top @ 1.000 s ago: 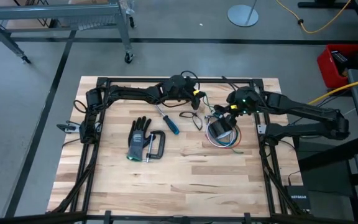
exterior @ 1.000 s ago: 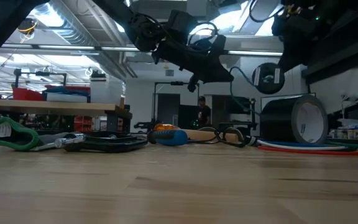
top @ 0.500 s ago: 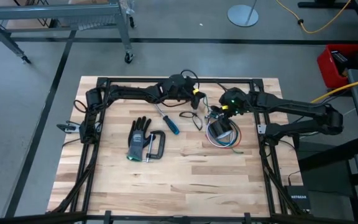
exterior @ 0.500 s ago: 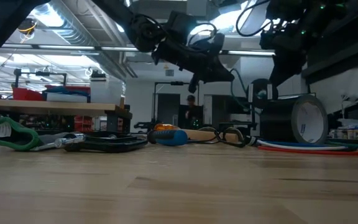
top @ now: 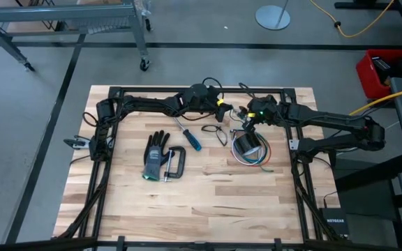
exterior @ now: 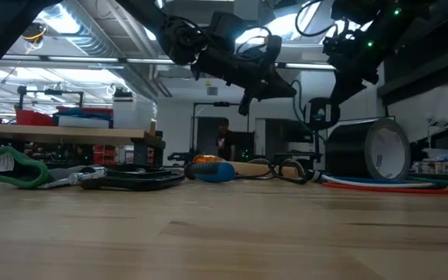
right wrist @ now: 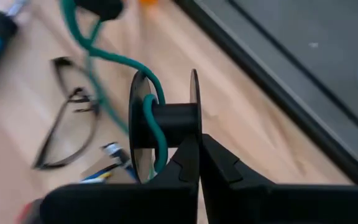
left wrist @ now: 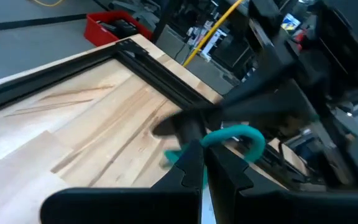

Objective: Coil cords
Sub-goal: Coil the green wire onto the spool

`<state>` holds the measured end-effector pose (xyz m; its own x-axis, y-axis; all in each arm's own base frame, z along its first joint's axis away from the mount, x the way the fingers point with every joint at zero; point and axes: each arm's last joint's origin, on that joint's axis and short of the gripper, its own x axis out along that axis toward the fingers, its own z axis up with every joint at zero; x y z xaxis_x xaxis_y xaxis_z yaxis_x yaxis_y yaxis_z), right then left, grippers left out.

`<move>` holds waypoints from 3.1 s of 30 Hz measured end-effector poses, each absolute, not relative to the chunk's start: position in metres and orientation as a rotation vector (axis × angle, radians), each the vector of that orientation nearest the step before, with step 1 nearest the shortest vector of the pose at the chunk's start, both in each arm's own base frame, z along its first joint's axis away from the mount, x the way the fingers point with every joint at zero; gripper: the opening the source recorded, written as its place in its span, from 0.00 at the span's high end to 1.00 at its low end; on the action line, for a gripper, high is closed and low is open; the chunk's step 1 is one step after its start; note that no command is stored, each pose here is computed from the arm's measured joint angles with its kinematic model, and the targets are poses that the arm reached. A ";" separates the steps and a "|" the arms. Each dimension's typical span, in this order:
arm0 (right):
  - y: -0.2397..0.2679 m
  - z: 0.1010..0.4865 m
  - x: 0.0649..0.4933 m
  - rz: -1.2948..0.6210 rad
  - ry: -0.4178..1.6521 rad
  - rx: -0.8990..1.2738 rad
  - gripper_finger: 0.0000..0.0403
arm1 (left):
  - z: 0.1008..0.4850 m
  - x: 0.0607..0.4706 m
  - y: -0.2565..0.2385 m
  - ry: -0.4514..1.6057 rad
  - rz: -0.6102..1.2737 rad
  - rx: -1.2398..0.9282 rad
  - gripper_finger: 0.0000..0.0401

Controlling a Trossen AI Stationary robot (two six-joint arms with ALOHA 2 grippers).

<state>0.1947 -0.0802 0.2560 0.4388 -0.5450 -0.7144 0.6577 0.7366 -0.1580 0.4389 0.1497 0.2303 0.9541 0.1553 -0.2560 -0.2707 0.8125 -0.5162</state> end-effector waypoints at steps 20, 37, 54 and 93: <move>-0.084 0.270 0.208 -0.708 0.616 0.180 1.00 | 0.239 0.446 0.132 0.135 0.140 -0.608 1.00; -0.082 0.258 0.207 -0.698 0.723 0.236 1.00 | 0.248 0.444 0.139 0.080 0.144 -0.591 1.00; -0.091 0.277 0.216 -0.850 0.474 0.172 1.00 | 0.249 0.453 0.110 0.155 0.098 -0.554 1.00; -0.055 0.362 0.140 -0.544 0.179 0.191 1.00 | 0.249 0.459 0.088 0.161 0.152 -0.009 0.92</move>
